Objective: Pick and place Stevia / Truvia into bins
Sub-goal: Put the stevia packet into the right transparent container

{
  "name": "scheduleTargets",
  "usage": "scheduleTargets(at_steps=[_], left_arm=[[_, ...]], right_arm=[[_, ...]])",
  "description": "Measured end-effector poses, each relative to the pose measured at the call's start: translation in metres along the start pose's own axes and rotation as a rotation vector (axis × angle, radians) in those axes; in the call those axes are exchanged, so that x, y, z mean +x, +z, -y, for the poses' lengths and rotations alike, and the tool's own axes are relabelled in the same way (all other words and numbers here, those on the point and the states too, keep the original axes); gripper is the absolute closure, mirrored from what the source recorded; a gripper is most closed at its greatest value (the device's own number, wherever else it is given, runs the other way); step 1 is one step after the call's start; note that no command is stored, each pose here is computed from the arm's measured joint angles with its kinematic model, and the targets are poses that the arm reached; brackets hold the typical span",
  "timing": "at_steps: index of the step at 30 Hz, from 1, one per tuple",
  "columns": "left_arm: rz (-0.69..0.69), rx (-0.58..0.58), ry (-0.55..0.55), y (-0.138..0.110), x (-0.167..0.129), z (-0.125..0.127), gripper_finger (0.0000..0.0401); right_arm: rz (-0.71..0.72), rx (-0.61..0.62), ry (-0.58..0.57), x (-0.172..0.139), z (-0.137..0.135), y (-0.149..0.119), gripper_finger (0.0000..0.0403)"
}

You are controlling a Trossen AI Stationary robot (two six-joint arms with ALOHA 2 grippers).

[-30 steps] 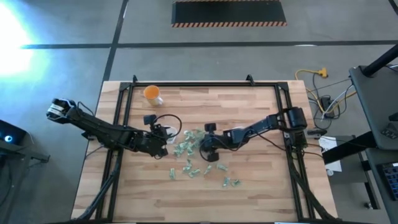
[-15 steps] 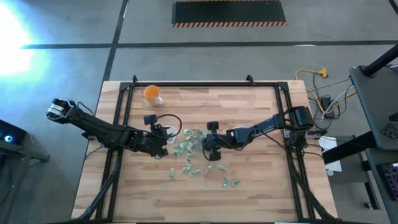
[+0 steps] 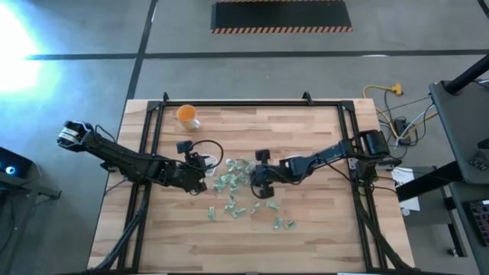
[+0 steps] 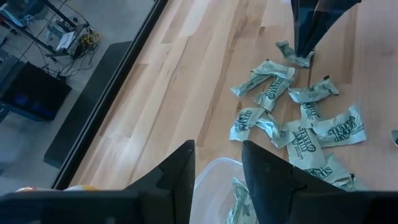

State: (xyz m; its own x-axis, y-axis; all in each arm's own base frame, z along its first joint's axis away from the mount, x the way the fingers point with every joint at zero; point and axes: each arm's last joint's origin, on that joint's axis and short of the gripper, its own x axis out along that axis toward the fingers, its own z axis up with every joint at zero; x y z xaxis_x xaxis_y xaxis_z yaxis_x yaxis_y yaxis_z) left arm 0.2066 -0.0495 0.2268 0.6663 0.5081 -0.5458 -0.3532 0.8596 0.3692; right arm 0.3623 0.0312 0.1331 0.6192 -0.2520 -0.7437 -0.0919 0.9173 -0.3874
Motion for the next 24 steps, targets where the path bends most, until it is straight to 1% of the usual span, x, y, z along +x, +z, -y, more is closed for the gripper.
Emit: scheduleTargets(at_steps=[4, 6, 9, 12, 17, 19, 24], left_arm=[[0.0, 0.0, 0.0, 0.0, 0.0, 0.0, 0.0285], [0.0, 0.0, 0.0, 0.0, 0.0, 0.0, 0.0285], [0.001, -0.001, 0.0, 0.0, 0.0, 0.0, 0.0285], [0.004, -0.004, -0.001, 0.0, 0.0, 0.0, 0.0285], [0.004, -0.004, -0.001, 0.0, 0.0, 0.0, 0.0285], [0.004, -0.004, -0.001, 0.0, 0.0, 0.0, 0.0285], [0.004, -0.004, -0.001, 0.0, 0.0, 0.0, 0.0285]], right_arm=[[0.015, -0.003, 0.065, 0.001, -0.002, 0.0, 0.0346], [0.017, 0.0, 0.047, 0.002, -0.002, 0.0, 0.0323], [0.013, 0.011, -0.01, 0.006, 0.0, -0.001, 0.0291], [0.021, 0.017, -0.025, 0.007, 0.001, 0.0, 0.0267], [0.022, 0.026, -0.03, 0.008, 0.004, 0.0, 0.0249], [0.034, 0.03, -0.035, 0.012, 0.003, 0.0, 0.0247], [0.014, 0.011, -0.04, 0.027, -0.001, -0.006, 0.0247]])
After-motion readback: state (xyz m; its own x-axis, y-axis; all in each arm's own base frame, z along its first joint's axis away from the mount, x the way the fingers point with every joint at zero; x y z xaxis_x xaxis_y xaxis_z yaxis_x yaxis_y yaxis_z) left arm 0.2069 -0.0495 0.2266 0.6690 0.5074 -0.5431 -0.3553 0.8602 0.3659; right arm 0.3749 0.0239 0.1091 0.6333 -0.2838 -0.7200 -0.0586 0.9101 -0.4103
